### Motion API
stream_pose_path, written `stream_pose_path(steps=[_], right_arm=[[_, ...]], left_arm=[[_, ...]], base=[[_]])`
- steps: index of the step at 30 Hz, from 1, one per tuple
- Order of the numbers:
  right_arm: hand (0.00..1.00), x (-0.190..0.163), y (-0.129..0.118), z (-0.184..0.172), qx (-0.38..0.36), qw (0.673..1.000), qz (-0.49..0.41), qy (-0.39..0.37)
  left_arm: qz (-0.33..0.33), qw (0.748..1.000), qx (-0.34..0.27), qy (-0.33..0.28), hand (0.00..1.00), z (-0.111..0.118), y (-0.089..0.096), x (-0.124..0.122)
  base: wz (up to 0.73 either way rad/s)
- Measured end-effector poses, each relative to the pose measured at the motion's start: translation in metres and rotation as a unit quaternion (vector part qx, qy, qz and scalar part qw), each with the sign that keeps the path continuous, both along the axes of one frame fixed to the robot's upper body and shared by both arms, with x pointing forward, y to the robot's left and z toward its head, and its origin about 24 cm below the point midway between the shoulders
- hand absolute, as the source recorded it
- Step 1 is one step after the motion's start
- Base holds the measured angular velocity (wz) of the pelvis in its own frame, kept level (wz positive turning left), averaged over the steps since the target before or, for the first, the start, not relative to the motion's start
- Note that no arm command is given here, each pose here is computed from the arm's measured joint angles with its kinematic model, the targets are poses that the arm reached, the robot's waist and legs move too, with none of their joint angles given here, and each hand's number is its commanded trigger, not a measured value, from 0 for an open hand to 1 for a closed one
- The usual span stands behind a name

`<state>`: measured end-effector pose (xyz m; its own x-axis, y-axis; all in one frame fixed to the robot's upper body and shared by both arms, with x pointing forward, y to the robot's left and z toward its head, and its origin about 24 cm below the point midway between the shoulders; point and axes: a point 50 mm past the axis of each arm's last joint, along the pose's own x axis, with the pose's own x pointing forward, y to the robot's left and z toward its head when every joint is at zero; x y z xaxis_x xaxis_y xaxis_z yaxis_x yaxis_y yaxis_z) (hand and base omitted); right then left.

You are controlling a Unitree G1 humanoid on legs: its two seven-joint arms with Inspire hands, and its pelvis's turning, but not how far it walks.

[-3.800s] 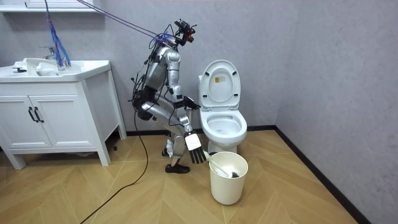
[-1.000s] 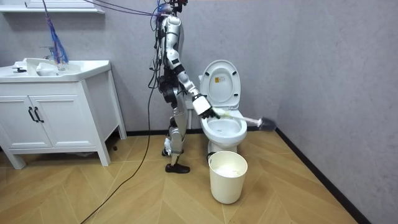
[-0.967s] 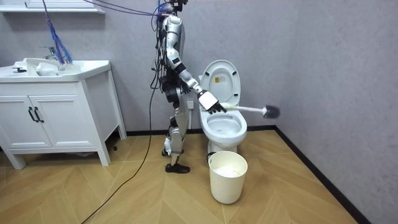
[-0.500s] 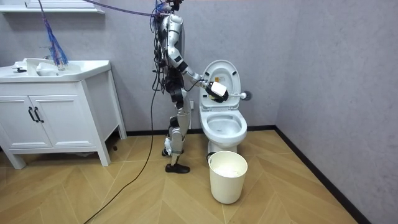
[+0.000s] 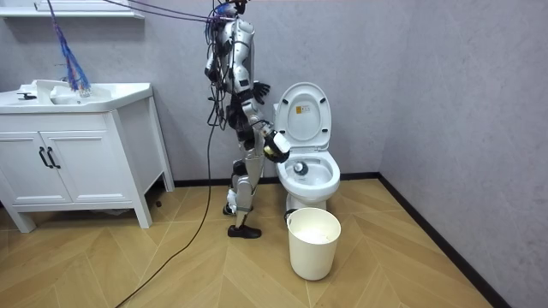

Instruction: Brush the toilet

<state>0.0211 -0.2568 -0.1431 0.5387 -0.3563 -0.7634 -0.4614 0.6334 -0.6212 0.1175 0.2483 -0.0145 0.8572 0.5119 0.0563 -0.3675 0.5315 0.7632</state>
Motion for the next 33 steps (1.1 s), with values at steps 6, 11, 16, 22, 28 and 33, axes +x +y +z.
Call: stream_pose_path(steps=[6, 11, 16, 22, 28, 33], right_arm=[[1.00, -0.011, -0.013, -0.007, -0.009, 0.998, -0.037, 0.049], [1.00, -0.013, -0.013, -0.010, 0.006, 0.996, -0.045, 0.073], [1.00, -0.002, -0.014, -0.010, 0.006, 0.996, -0.045, 0.071], [1.00, 0.006, -0.014, -0.011, 0.005, 0.996, -0.040, 0.073], [1.00, 0.029, -0.012, -0.009, -0.004, 0.998, -0.005, 0.060], [1.00, 0.058, -0.015, -0.003, -0.020, 0.999, 0.022, 0.028]], left_arm=[[-0.023, 0.997, 0.024, -0.072, 0.00, 0.023, -0.004, 0.015], [-0.045, 0.992, 0.036, -0.111, 0.00, 0.035, -0.010, 0.029], [-0.122, 0.986, 0.030, -0.105, 0.00, 0.036, -0.028, 0.046], [-0.174, 0.985, -0.014, 0.007, 0.00, -0.002, -0.043, 0.042], [-0.204, 0.970, -0.037, 0.129, 0.00, -0.037, -0.045, 0.027], [-0.231, 0.962, -0.036, 0.143, 0.00, -0.043, -0.051, 0.042]], base=[[0.02], [0.02], [0.00], [-0.19], [-0.10], [0.00]])
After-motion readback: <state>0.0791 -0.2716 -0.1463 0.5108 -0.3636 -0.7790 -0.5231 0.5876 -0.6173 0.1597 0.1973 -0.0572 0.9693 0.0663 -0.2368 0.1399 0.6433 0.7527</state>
